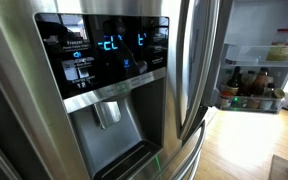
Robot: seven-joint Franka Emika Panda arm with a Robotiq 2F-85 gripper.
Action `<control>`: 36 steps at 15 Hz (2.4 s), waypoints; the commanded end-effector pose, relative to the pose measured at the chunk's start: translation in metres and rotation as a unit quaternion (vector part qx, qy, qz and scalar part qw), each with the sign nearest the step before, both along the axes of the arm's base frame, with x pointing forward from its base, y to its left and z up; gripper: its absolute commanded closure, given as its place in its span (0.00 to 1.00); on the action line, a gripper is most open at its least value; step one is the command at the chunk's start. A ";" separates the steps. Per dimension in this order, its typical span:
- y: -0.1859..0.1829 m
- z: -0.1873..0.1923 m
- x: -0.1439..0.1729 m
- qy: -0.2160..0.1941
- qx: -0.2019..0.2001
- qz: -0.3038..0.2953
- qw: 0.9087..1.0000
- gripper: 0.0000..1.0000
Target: Remove the green bottle from top fridge door shelf and place it on the middle fridge door shelf
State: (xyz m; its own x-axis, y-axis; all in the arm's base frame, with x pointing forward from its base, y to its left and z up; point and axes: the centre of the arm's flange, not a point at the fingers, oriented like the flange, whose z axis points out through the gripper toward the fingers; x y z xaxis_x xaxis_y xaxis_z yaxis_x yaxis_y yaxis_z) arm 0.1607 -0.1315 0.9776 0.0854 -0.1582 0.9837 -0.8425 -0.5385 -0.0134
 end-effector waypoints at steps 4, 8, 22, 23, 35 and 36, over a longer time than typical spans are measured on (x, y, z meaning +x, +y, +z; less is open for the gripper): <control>0.023 0.010 -0.012 0.004 0.011 0.056 0.998 0.67; 0.039 0.008 -0.012 0.015 0.027 0.111 0.993 0.67; 0.079 -0.062 0.013 0.248 0.059 0.211 0.944 0.67; 0.080 -0.071 0.017 0.268 0.050 0.215 0.938 0.67; 0.076 -0.181 0.053 0.380 -0.083 0.241 0.889 0.67; 0.074 -0.188 0.056 0.380 -0.095 0.246 0.887 0.67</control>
State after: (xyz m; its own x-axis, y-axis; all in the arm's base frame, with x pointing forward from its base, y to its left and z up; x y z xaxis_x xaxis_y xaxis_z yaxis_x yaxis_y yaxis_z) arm 0.2233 -0.0463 0.8205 0.7664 0.1691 0.6197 -0.2643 -0.7964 0.5440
